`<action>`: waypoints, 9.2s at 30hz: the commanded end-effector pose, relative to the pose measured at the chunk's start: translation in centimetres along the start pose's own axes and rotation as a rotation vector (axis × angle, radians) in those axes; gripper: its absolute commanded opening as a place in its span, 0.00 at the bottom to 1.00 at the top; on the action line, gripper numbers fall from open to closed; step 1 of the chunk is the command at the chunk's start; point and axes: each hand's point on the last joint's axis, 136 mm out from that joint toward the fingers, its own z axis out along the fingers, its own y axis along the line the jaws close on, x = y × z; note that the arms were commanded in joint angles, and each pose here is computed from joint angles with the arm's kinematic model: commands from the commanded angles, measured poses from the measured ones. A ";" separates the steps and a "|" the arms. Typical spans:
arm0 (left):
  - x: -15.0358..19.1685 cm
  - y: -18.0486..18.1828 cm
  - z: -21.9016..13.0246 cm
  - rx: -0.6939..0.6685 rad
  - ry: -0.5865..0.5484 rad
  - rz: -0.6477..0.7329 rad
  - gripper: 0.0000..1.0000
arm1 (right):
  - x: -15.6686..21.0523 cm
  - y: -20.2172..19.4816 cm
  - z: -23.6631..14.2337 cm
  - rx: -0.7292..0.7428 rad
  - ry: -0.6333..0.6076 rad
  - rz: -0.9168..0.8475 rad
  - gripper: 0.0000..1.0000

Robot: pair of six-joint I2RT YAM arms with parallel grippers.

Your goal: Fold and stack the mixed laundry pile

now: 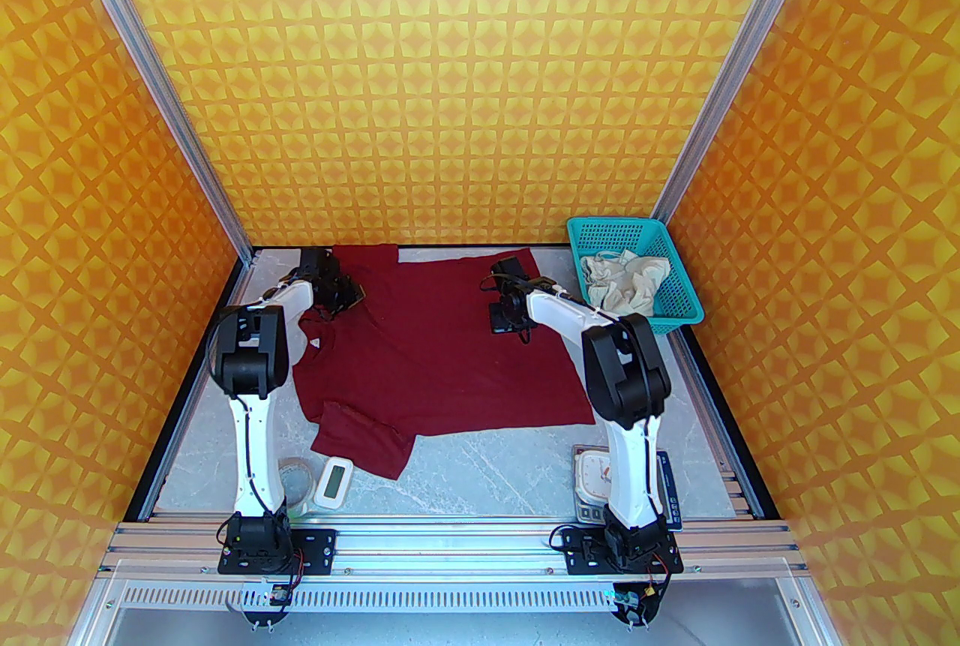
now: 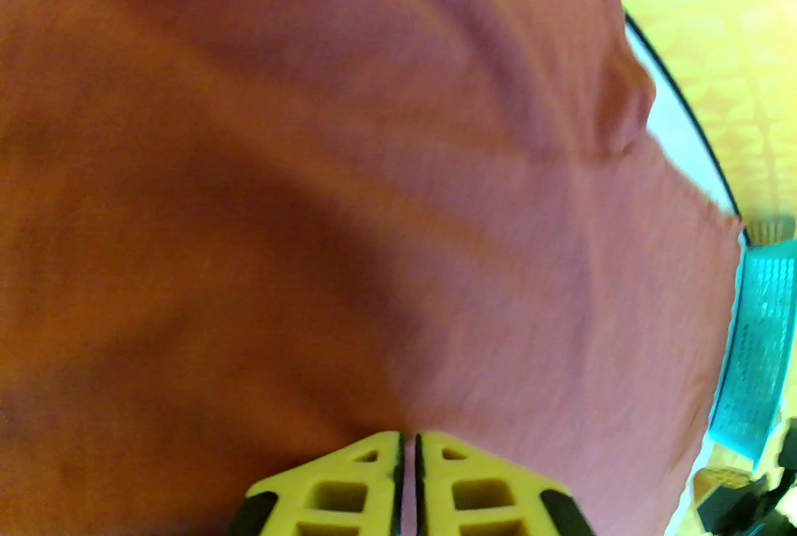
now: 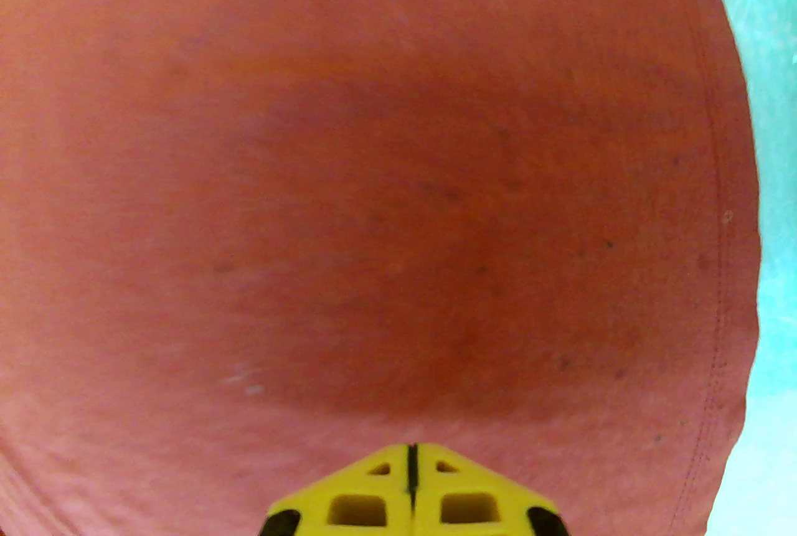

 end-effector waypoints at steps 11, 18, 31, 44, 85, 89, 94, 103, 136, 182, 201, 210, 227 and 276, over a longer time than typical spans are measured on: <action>-1.3 -1.9 6.2 0.135 0.053 -0.057 0.11 | 1.3 -0.7 -2.5 -0.045 0.011 0.062 0.08; -3.9 -5.7 0.7 0.159 -0.003 0.085 0.26 | 2.7 -0.7 -7.5 -0.118 -0.053 0.106 0.13; 3.1 -4.5 -17.6 -0.107 -0.117 0.155 0.54 | 11.3 -6.6 -12.4 -0.168 -0.021 0.365 0.38; 21.6 8.3 -24.1 -0.361 0.056 -0.084 0.65 | 14.4 -7.1 -11.3 -0.201 0.020 0.452 0.44; 26.8 11.3 -22.5 -0.624 0.259 0.053 0.57 | 18.3 -9.6 -10.6 -0.188 0.038 0.703 0.45; 26.9 11.3 -21.6 -0.618 0.267 0.074 0.52 | 18.4 -9.8 -10.6 -0.182 0.035 0.721 0.45; 27.2 11.8 -20.8 -0.626 0.288 0.082 0.34 | 19.0 -10.0 -9.9 -0.173 0.052 0.745 0.45; 26.5 10.0 -21.7 -0.569 0.249 0.099 0.00 | 20.8 -12.7 -9.4 -0.083 0.070 0.833 0.46; 26.9 3.5 -28.5 -0.397 0.189 0.021 0.00 | 20.7 -11.9 -8.5 -0.132 0.107 0.820 0.02; 15.2 -0.5 -25.8 -0.207 -0.079 -0.185 0.00 | 6.5 -11.5 -10.2 -0.214 -0.028 0.678 0.00; 12.2 4.3 -21.9 -0.259 -0.073 -0.244 0.00 | 2.8 -10.9 -5.4 -0.200 -0.005 0.673 0.00; 11.1 5.4 -18.9 -0.247 -0.055 -0.270 0.33 | 0.0 -10.4 -3.2 -0.250 -0.040 0.689 0.19; 14.7 2.5 -21.1 -0.237 0.006 -0.058 0.41 | 0.5 -8.4 -4.8 -0.308 -0.083 0.674 0.35; 22.0 0.8 -15.6 -0.170 0.169 -0.166 0.57 | 1.1 1.1 -6.4 -0.463 -0.106 0.558 0.42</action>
